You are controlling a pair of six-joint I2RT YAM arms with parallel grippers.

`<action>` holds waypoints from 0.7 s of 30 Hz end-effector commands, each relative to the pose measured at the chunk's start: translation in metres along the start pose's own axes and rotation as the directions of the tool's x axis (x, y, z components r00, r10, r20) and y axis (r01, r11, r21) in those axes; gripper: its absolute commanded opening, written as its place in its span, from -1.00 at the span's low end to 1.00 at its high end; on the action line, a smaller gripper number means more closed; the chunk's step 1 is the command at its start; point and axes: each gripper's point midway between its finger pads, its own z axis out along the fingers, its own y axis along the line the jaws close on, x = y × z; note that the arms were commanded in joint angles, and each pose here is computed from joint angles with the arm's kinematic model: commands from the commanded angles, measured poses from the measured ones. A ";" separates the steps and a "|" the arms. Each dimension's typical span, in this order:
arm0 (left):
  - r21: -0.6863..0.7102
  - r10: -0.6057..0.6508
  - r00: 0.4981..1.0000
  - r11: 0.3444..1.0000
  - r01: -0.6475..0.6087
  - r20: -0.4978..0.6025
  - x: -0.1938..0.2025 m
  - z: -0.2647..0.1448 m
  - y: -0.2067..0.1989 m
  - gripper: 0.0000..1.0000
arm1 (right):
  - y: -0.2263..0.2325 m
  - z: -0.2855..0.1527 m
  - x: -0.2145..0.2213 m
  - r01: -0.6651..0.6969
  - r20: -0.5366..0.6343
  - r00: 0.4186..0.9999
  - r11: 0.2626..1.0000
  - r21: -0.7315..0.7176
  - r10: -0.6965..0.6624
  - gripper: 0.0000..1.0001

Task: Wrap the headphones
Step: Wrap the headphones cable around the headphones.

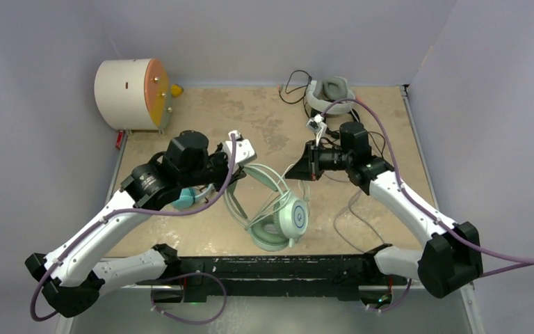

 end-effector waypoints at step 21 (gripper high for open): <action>-0.524 0.258 0.856 0.700 -0.485 -0.448 0.016 0.021 0.099 -1.00 | 0.030 -0.009 0.018 -0.059 -0.148 0.988 0.982 -0.177 0.032 -0.80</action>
